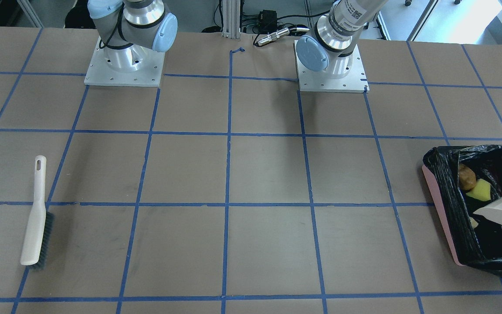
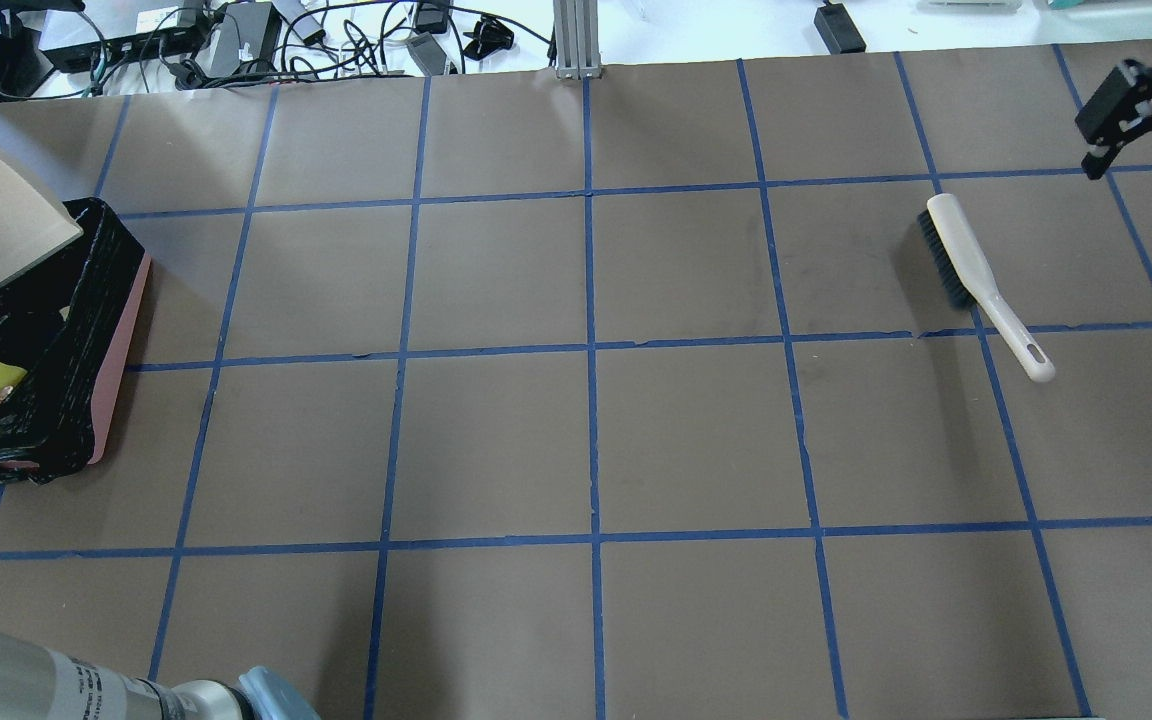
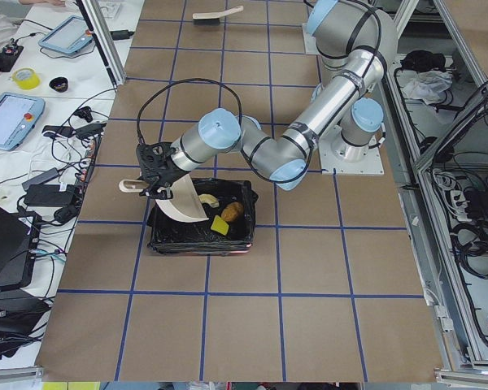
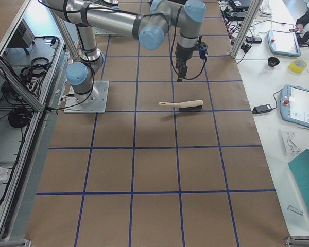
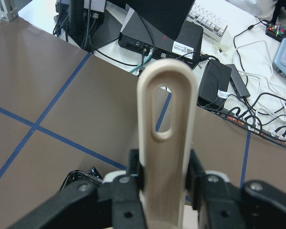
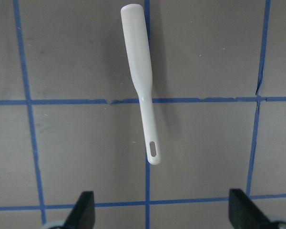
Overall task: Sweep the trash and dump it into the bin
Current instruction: 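Tip the dustpan over the black bin while the right gripper releases the brush, then hold the tipped dustpan over the bin with the left gripper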
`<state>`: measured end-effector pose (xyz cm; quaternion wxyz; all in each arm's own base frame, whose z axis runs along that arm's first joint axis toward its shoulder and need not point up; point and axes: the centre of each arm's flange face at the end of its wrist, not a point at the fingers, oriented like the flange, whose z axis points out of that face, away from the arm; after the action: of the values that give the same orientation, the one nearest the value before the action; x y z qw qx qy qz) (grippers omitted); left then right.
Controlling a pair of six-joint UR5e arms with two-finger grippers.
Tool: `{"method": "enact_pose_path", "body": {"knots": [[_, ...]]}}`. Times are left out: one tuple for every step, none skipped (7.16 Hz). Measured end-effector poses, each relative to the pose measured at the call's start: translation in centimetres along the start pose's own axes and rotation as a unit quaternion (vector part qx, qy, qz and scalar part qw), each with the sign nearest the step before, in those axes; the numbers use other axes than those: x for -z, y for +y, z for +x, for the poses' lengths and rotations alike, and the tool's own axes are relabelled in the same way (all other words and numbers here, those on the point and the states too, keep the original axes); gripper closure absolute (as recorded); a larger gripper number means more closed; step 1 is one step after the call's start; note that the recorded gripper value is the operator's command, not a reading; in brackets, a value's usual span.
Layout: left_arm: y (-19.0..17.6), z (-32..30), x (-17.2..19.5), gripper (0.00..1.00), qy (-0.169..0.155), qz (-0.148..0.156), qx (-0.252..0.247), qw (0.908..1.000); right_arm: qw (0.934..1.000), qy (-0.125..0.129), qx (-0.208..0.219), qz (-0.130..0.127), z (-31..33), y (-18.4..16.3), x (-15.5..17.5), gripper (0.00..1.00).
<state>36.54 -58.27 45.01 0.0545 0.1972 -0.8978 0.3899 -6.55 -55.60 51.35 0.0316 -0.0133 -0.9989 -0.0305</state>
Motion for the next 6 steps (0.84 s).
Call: {"method": "enact_pose_path", "body": {"knots": [[-0.2, 0.2, 0.7, 1.00, 0.023, 0.014, -0.030, 0.9992, 0.9994, -0.009, -0.030, 0.014, -4.3, 0.3, 3.2, 0.00], [-0.2, 0.0, 1.3, 1.00, 0.062, 0.032, -0.049, 0.9963, 0.9988, -0.010, -0.036, 0.031, -10.6, 1.0, 5.4, 0.00], [0.2, -0.4, 1.8, 1.00, 0.103, 0.056, -0.070, 0.9906, 0.9989, -0.011, -0.014, 0.044, -17.1, 2.5, 6.6, 0.00], [0.7, -0.6, 2.1, 1.00, 0.137, 0.085, -0.096, 0.9822, 0.9988, -0.013, 0.007, 0.047, -22.6, 4.1, 6.8, 0.00], [1.4, -0.9, 2.5, 1.00, 0.161, 0.110, -0.111, 0.9745, 0.9988, -0.010, 0.017, 0.044, -26.4, 5.6, 6.1, 0.00], [2.0, -1.2, 2.8, 1.00, 0.177, 0.129, -0.120, 0.9683, 0.9987, -0.011, 0.021, 0.044, -28.2, 6.3, 5.1, 0.04]]}}
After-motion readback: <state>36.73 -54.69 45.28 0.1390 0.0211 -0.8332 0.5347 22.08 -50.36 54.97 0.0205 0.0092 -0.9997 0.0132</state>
